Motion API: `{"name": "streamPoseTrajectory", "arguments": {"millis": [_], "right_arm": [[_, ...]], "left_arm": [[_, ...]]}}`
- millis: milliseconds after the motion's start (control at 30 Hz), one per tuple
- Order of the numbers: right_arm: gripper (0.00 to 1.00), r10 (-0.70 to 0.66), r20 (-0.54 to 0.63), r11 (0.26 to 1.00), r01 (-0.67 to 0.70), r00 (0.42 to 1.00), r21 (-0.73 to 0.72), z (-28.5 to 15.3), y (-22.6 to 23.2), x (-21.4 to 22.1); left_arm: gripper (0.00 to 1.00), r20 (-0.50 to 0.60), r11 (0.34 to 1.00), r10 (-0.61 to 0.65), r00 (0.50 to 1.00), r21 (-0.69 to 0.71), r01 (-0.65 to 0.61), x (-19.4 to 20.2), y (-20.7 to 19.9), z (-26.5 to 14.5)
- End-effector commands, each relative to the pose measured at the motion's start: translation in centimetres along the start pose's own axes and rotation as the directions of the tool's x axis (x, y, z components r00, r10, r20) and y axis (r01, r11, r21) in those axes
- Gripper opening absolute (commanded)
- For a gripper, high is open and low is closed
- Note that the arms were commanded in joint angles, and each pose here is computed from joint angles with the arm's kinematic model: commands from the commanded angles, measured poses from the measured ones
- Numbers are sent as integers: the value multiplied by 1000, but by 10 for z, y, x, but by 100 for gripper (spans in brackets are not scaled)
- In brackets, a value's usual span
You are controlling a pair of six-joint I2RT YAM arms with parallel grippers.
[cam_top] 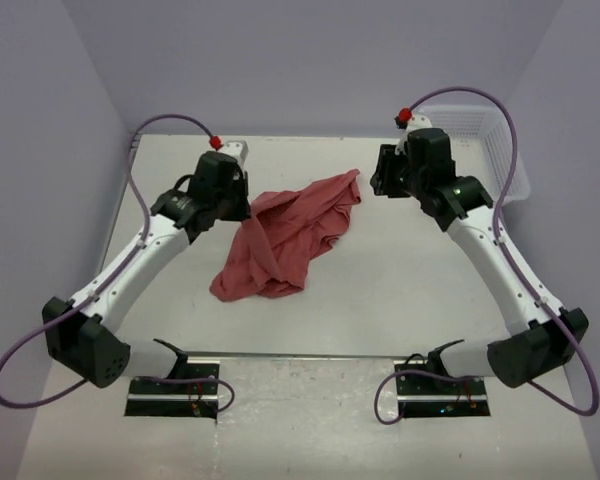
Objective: Fold and stack the t-shirts
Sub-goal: Flatten out the tshirt
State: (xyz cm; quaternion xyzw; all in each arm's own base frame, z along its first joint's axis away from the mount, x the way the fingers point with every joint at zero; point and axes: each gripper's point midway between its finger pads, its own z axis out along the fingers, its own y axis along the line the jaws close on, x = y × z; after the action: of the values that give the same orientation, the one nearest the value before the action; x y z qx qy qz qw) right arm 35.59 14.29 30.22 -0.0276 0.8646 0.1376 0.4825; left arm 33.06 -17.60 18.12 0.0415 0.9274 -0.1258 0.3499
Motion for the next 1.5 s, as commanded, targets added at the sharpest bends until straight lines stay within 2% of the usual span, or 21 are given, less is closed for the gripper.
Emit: {"name": "streamPoseTrajectory", "arguments": {"millis": [0, 67, 133, 233, 400, 500, 533, 567, 633, 733, 767, 867, 900, 1000, 1200, 1233, 1467], "right_arm": [[41, 21, -85, 999, -19, 996, 29, 22, -3, 16], [43, 16, -167, 999, -7, 986, 52, 44, -7, 32], [59, 9, -269, 997, 10, 963, 71, 67, -10, 56], [70, 2, -348, 997, 27, 938, 78, 84, -13, 70], [66, -2, -441, 999, 25, 897, 46, 122, -12, 90], [58, -2, -451, 1000, -5, 893, -14, 136, -2, 89], [50, -3, -450, 998, -29, 893, -64, 138, 9, 84], [46, 1, -470, 995, -46, 883, -84, 143, 14, 88], [43, 15, -476, 986, -90, 879, -137, 145, 27, 86], [54, 16, -501, 982, -106, 865, -153, 155, 32, 90], [65, 17, -535, 984, -109, 845, -142, 162, 30, 101], [70, 6, -544, 983, -104, 839, -149, 174, 32, 98], [70, 7, -581, 984, -110, 814, -141, 181, 30, 111], [68, 10, -580, 986, -105, 814, -131, 194, 30, 105], [64, 24, -547, 995, -73, 837, -68, 235, 18, 96], [64, 28, -563, 995, -75, 826, -60, 244, 14, 106], [63, 20, -525, 998, -52, 851, -46, 265, 3, 101]], "left_arm": [[0, 185, 992, -13, 983, -118, 35, -51, 20, -72], [0, 206, 990, 12, 979, -139, 17, -65, 21, -90], [0, 212, 989, 29, 977, -151, 4, -74, 21, -96], [0, 213, 987, 35, 976, -162, 0, -78, 22, -93], [0, 188, 988, 52, 981, -153, -23, -77, 18, -81], [0, 179, 988, 60, 982, -150, -33, -75, 18, -74], [0, 173, 988, 65, 983, -152, -39, -73, 18, -72], [0, 172, 987, 67, 983, -153, -40, -72, 19, -71], [0, 162, 986, 74, 984, -160, -48, -69, 20, -67], [0, 154, 985, 80, 985, -164, -54, -65, 22, -64], [0, 150, 985, 80, 985, -166, -55, -64, 23, -62], [0, 139, 986, 82, 987, -153, -60, -60, 21, -60], [0, 133, 987, 82, 988, -149, -62, -58, 21, -58], [0, 139, 990, 79, 987, -128, -61, -56, 18, -60], [0, 129, 993, 80, 989, -98, -67, -49, 15, -61], [0, 128, 993, 79, 989, -92, -68, -49, 14, -61], [0, 118, 996, 88, 989, -22, -85, -39, 4, -62]]}}
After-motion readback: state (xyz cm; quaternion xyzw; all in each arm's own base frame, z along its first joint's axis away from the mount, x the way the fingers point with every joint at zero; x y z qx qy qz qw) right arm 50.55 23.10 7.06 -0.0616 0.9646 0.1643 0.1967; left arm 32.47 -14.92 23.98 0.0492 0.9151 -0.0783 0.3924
